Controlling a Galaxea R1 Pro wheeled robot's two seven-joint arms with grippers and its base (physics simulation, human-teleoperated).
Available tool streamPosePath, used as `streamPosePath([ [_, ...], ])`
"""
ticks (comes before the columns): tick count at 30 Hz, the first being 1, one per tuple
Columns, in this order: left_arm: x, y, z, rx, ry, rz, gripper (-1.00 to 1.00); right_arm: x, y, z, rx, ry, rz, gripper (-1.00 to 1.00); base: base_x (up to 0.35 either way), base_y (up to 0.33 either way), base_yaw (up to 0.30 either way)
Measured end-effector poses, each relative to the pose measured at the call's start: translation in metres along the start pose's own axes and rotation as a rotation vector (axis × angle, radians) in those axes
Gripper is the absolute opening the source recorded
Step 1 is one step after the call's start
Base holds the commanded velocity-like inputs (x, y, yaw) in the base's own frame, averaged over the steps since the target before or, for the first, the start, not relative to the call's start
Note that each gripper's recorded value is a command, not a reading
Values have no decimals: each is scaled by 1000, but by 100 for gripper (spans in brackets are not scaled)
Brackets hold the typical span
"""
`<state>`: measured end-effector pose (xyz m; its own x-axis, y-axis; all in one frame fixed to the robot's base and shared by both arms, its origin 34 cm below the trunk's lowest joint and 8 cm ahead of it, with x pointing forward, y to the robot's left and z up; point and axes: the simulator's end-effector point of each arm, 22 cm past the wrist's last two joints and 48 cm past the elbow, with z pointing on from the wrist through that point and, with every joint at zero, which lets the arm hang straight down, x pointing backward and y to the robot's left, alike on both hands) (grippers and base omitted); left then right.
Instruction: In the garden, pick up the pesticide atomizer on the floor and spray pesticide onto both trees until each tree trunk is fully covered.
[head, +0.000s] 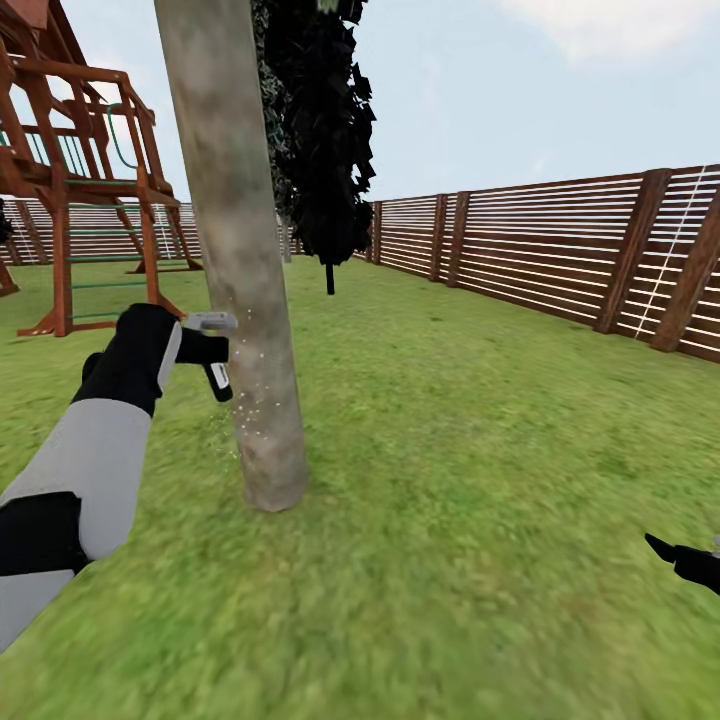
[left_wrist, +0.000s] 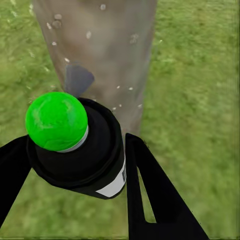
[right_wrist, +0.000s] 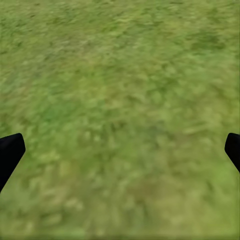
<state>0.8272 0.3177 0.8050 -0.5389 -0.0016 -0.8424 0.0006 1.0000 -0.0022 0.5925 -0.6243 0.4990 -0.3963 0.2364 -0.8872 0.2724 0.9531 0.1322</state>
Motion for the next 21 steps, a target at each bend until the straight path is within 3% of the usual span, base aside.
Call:
streamPosePath([
  [4,42,-3,23,12,114,-6,-100,0,0,0,0,0,0,100,0,0,0],
  [6,81,-6,39,22,211,-11,-100,0,0,0,0,0,0,100,0,0,0],
  [14,100,-5,45,21,253,-12,-100,0,0,0,-2,0,1,100,0,0,0],
  [19,114,44,44,-47,283,-30,-100,0,0,0,-2,0,1,100,0,0,0],
  [21,129,47,47,-43,317,-42,-100,0,1,0,-2,0,1,100,0,0,0],
])
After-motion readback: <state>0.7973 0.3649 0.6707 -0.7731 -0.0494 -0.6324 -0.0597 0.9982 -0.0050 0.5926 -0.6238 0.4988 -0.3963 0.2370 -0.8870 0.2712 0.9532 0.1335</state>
